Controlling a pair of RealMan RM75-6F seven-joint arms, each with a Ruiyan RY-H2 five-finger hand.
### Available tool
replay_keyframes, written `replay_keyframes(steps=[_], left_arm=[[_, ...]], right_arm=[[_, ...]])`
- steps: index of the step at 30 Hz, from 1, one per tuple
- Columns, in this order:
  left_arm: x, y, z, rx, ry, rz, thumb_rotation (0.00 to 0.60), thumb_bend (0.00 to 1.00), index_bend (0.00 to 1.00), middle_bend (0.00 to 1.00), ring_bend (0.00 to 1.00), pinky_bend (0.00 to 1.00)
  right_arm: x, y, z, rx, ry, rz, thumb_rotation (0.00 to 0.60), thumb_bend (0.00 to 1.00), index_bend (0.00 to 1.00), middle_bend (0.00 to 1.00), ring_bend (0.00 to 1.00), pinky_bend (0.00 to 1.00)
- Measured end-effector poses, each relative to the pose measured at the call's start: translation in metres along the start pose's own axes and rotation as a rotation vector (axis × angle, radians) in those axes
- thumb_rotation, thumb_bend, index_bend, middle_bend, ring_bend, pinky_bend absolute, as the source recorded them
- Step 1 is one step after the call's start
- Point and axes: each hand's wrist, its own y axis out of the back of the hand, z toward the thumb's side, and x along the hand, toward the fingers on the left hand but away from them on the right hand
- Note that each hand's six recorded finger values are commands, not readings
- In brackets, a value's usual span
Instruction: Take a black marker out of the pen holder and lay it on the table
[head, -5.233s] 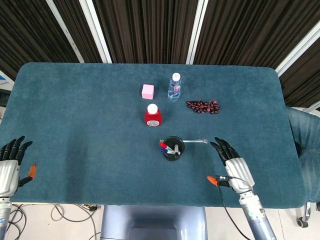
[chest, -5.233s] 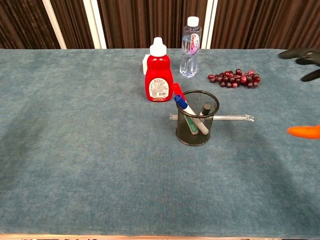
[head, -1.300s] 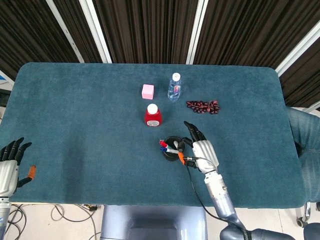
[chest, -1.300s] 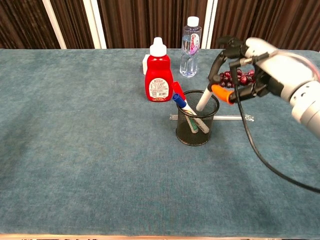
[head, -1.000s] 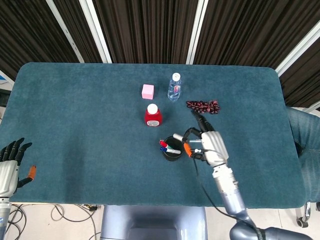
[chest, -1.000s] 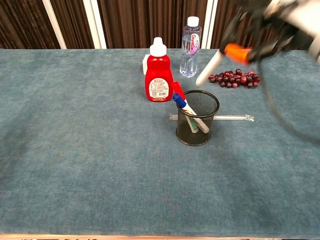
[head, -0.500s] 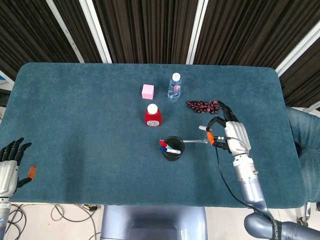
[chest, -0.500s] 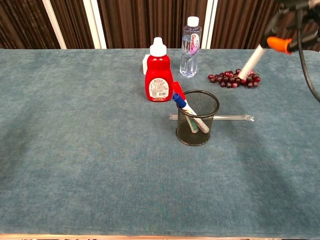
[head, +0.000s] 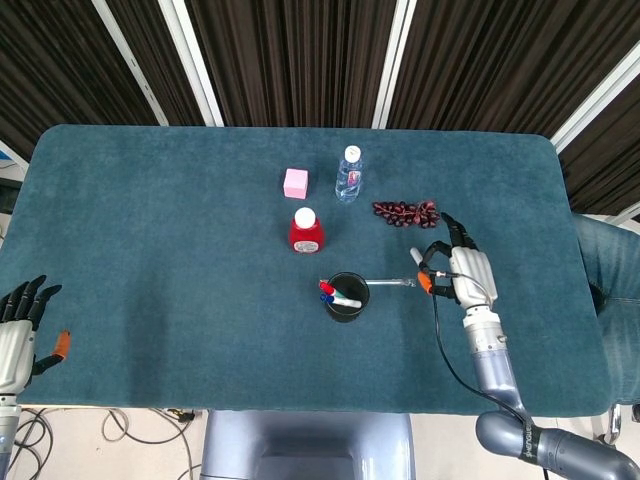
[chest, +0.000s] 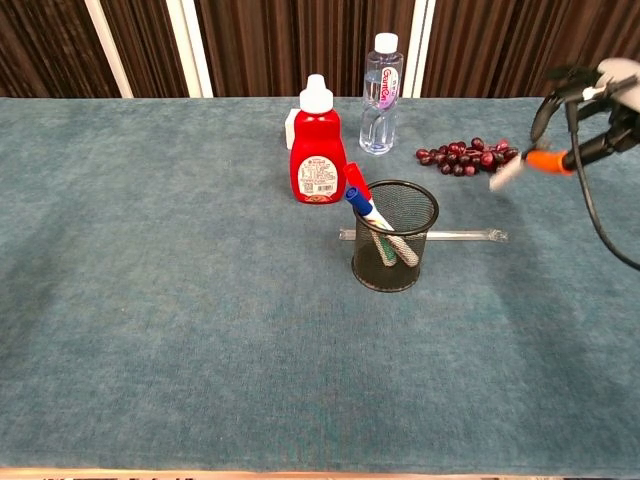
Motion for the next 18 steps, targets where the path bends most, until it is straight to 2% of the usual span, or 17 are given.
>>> replay_keyframes(steps=[1,3,5,11,18], left_arm=[[0.0,0.0,0.0,0.0,0.0,-0.001,0.6,0.41,0.16,0.03,0.03,0.09],[0.0,-0.001,0.0,0.0,0.0,-0.003,0.6,0.41,0.16,0.03,0.03,0.09],[-0.001,-0.001,0.001,0.001,-0.002,-0.003,0.6,0.41,0.16,0.03,0.03,0.09],[0.0,-0.001,0.0,0.001,0.001,-0.003,0.6,0.41,0.16,0.03,0.03,0.09],[-0.001,-0.001,0.001,0.004,-0.002,-0.002,0.6,0.41,0.16,0.03,0.03,0.09]], right_arm=[[0.001,-0.002,-0.001,0.004,0.0,0.017,0.6,0.18,0.13,0.0,0.0,0.17],[0.004,-0.004,0.0,0.005,-0.001,0.053,0.6,0.16,0.03,0.0,0.0,0.17],[0.007,-0.005,0.002,0.001,0.0,0.075,0.6,0.16,0.0,0.0,0.0,0.17],[0.015,0.0,0.007,0.031,0.003,0.1,0.6,0.16,0.0,0.0,0.0,0.17],[0.032,0.032,0.008,0.116,0.035,0.02,0.6,0.16,0.0,0.0,0.0,0.17]])
